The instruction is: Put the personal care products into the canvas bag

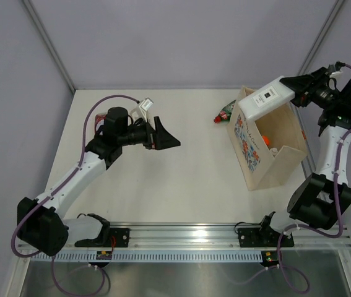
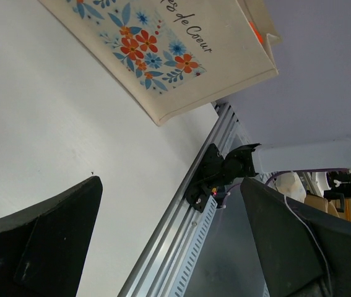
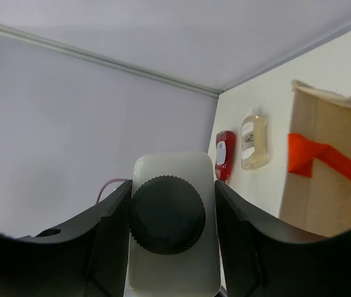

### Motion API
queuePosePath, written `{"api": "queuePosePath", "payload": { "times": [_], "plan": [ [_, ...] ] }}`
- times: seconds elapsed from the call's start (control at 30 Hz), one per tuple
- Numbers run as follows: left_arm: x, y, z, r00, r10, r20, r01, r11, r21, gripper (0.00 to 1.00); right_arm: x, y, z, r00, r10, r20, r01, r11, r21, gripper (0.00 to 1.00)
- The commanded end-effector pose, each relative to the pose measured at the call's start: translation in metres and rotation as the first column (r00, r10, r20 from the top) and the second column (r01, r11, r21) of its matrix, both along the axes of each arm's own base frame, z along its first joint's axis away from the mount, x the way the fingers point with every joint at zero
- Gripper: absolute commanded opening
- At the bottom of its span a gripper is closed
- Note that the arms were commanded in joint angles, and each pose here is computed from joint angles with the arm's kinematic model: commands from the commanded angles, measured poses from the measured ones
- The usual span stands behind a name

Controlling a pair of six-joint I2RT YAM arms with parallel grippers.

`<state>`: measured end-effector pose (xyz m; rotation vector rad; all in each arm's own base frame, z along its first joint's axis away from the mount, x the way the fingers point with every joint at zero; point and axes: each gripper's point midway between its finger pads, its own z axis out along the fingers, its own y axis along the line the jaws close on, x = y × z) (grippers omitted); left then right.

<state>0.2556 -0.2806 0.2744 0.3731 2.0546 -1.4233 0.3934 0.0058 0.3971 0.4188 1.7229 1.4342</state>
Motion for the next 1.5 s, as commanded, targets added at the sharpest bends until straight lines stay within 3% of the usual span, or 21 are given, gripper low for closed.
{"api": "queuePosePath", "payload": {
  "times": [0.0,0.33,0.43,0.53,0.63,0.67,0.87,1.0,1.03,1.13,1.17,1.3,1.4,1.47],
  "plan": [
    [-0.011,0.026,0.001,0.999,0.026,0.047,-0.027,1.0,0.011,0.99,-0.019,-0.017,0.041,0.994,0.002,0.112,0.007,0.997,-0.082,0.0],
    [-0.017,0.091,-0.025,0.973,0.215,0.079,-0.224,0.967,0.124,0.99,0.002,-0.081,0.002,0.988,-0.154,0.013,0.154,0.974,-0.165,0.0],
    [-0.013,0.104,-0.034,0.96,0.272,0.071,-0.28,0.945,0.169,0.99,0.008,-0.09,0.0,0.979,-0.195,0.055,0.202,0.936,-0.288,0.0],
    [-0.003,0.115,-0.043,0.94,0.338,0.054,-0.341,0.915,0.213,0.99,0.011,-0.088,-0.016,0.974,-0.208,0.085,0.223,0.848,-0.481,0.0],
    [0.008,0.126,-0.048,0.913,0.406,0.033,-0.402,0.885,0.234,0.99,0.004,-0.067,-0.022,0.983,-0.141,0.115,0.181,0.782,-0.596,0.01],
    [0.011,0.129,-0.052,0.904,0.427,0.016,-0.418,0.874,0.247,0.99,0.005,-0.069,-0.028,0.982,-0.13,0.139,0.19,0.711,-0.677,0.04],
    [0.037,0.163,-0.082,0.808,0.585,-0.078,-0.533,0.781,0.326,0.99,-0.017,-0.036,-0.047,0.984,0.075,0.159,0.104,0.484,-0.869,0.37],
    [0.058,0.167,-0.092,0.799,0.593,-0.097,-0.526,0.769,0.364,0.99,-0.028,-0.027,-0.052,0.982,0.143,0.121,0.046,0.441,-0.896,0.59],
    [0.063,0.169,-0.092,0.8,0.594,-0.084,-0.527,0.763,0.373,0.99,-0.029,-0.027,-0.044,0.979,0.148,0.137,0.06,0.434,-0.899,0.69],
    [0.081,0.177,-0.09,0.783,0.619,-0.052,-0.546,0.726,0.418,0.99,-0.035,-0.027,-0.023,0.971,0.158,0.18,0.104,0.399,-0.911,0.84],
    [0.083,0.18,-0.09,0.779,0.625,-0.05,-0.546,0.716,0.434,0.99,-0.037,-0.027,-0.019,0.969,0.166,0.186,0.109,0.386,-0.916,0.97],
    [0.102,0.189,-0.088,0.762,0.647,-0.001,-0.569,0.67,0.477,0.99,-0.047,-0.024,0.009,0.952,0.19,0.24,0.161,0.356,-0.921,1.0],
    [0.116,0.19,-0.091,0.755,0.654,0.048,-0.579,0.63,0.517,0.99,-0.065,-0.005,0.022,0.928,0.249,0.278,0.165,0.393,-0.905,0.99],
    [0.129,0.189,-0.1,0.748,0.658,0.081,-0.579,0.588,0.565,0.99,-0.087,0.022,0.026,0.884,0.346,0.314,0.126,0.469,-0.874,0.99]
  ]
}}
